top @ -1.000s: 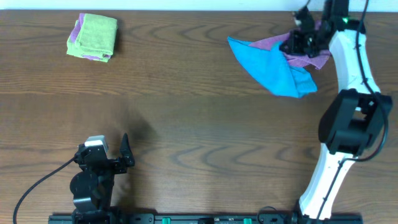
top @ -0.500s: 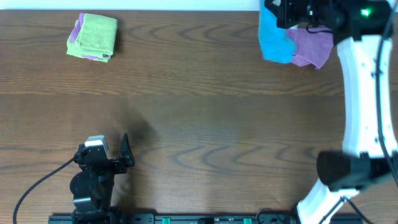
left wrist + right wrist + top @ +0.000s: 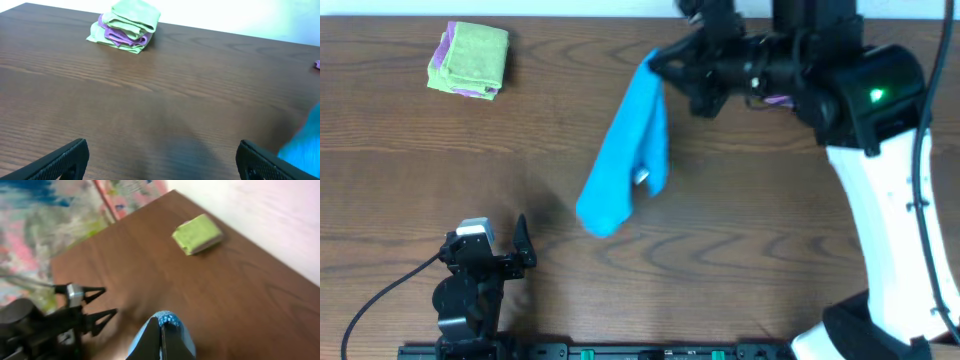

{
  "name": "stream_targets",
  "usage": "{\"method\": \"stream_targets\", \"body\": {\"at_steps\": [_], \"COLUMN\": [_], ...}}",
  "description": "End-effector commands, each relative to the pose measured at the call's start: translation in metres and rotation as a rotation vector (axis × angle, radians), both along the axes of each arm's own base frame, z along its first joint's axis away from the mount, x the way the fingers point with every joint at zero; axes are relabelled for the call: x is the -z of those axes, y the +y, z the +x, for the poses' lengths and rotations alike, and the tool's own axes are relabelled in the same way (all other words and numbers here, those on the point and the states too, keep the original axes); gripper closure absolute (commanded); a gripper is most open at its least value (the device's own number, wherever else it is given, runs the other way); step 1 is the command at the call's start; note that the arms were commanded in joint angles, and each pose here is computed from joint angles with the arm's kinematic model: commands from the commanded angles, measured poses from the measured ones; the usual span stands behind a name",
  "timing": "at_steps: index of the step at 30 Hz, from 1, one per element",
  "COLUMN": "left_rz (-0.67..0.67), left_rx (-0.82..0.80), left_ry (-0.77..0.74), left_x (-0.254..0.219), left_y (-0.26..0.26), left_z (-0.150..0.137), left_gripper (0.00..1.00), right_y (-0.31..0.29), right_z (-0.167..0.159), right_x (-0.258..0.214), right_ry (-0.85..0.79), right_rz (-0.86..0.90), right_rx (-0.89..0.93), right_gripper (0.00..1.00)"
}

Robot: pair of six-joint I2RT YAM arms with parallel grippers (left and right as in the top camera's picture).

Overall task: Fold the cloth
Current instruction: 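Drag the blue cloth toward center and release it flat, then grasp the top corner of the blue cloth with the right gripper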

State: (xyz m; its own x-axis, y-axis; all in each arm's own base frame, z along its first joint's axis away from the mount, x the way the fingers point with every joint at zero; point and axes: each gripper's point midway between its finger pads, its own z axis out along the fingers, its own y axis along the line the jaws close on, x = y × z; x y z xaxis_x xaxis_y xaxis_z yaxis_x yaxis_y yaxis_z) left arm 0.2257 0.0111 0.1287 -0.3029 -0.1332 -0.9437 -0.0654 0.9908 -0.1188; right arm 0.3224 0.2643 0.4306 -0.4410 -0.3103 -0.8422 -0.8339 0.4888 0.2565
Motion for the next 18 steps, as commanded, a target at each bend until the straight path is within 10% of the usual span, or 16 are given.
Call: {"method": "stream_targets", "body": {"at_steps": [1, 4, 6, 9, 18], "left_rz": [-0.011, -0.01, -0.01, -0.011, -0.011], "left_rx": [-0.006, -0.006, -0.006, -0.006, -0.006], "left_ry": [0.022, 0.022, 0.022, 0.022, 0.022], "left_x": [0.01, 0.01, 0.01, 0.01, 0.01], "left_y": [0.0, 0.0, 0.0, 0.0, 0.0], "left_z": [0.0, 0.0, 0.0, 0.0, 0.0], "left_gripper": [0.05, 0.05, 0.05, 0.05, 0.05], "right_y": [-0.02, -0.056, -0.072, -0.072, -0.067], "right_z": [0.01, 0.039, 0.05, 0.057, 0.065], "right_x": [0.009, 0.048, 0.071, 0.095, 0.143], "right_ry": [-0.014, 0.029, 0.069, 0.134, 0.224], "right_rz": [-0.088, -0.281, -0.378, -0.423, -0.521], "right_rx": [0.107, 0.299, 0.365, 0.361, 0.283], "right_gripper": [0.99, 0.94, 0.45, 0.1, 0.13]}}
